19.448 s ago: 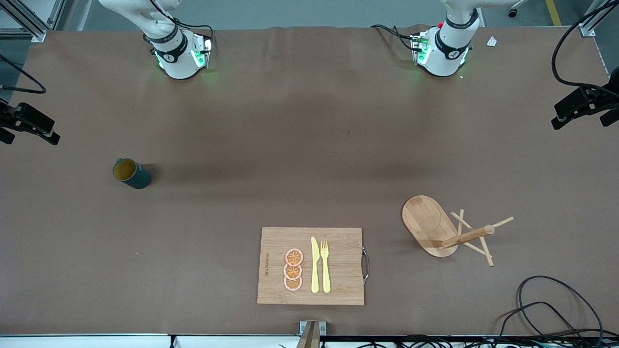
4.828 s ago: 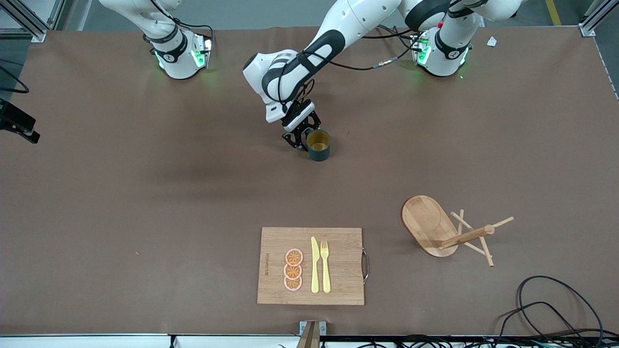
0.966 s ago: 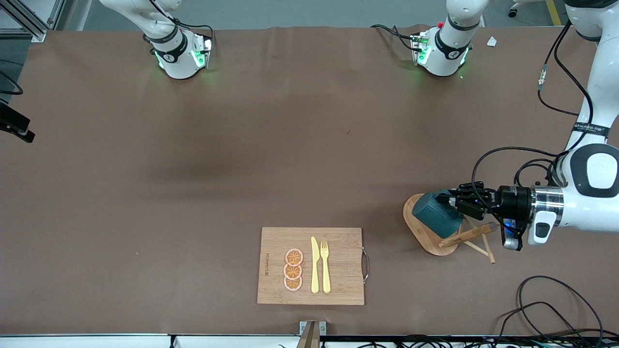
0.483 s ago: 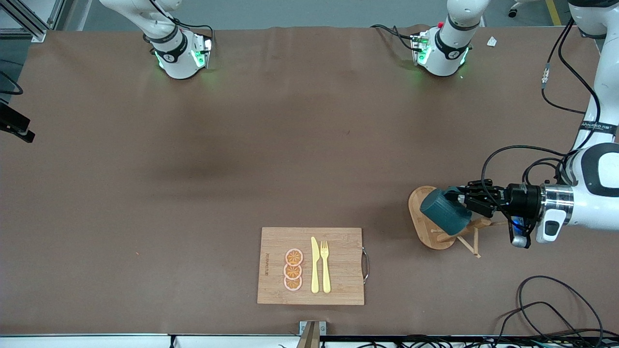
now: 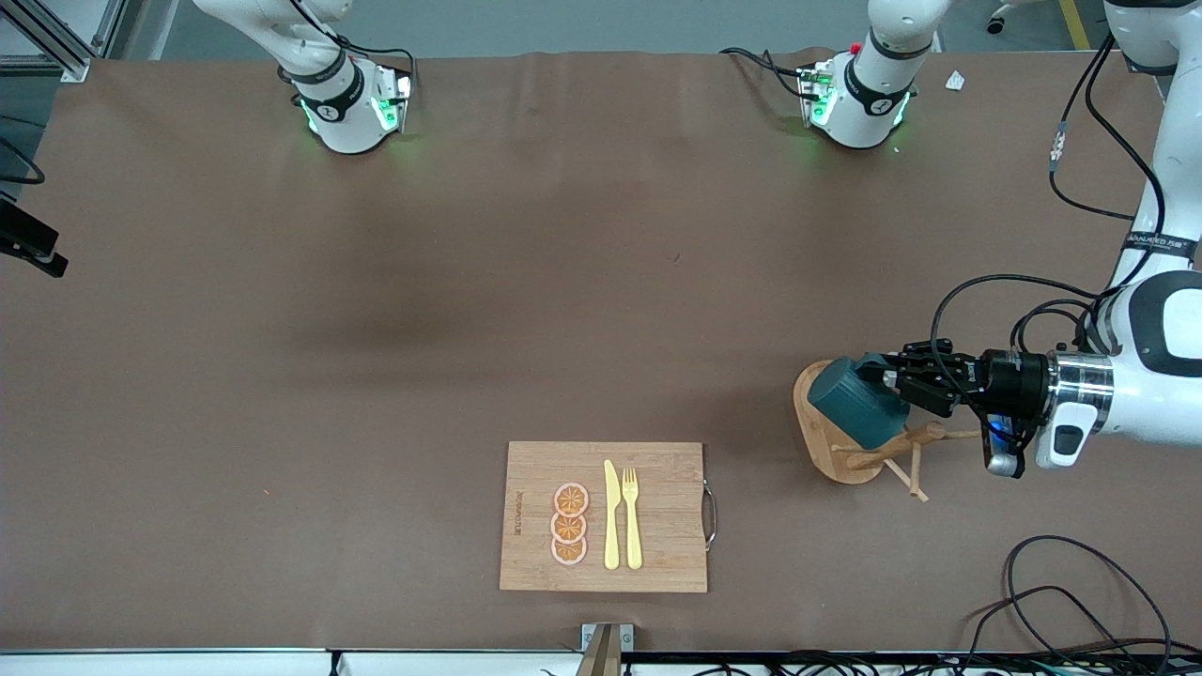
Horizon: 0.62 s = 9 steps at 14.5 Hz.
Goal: Pass cup and hang on rack
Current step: 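Hook the mug handle onto a rack peg with the left gripper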
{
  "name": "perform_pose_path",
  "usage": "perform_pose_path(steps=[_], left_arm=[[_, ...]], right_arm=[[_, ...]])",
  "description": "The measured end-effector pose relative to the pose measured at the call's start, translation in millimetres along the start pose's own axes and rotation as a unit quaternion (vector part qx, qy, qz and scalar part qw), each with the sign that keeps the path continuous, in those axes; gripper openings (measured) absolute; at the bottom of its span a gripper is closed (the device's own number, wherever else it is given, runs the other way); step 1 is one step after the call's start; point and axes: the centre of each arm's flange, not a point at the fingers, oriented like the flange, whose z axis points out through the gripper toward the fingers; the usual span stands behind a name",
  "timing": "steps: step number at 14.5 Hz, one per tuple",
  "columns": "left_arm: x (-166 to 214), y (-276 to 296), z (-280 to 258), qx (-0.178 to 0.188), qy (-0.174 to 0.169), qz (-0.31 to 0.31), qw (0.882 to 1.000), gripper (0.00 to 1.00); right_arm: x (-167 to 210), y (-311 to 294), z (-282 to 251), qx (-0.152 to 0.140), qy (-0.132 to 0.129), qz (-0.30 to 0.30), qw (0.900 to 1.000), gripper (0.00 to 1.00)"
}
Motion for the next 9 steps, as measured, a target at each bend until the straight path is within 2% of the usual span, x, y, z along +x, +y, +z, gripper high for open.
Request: perform_pose_path(steps=[9], left_arm=[[-17.8, 10.7, 11.1, 0.007, -0.008, -0.014, 1.0, 0.21]], right_arm=[[0.0, -0.1, 0.0, 0.0, 0.0, 0.0, 1.0, 1.0]])
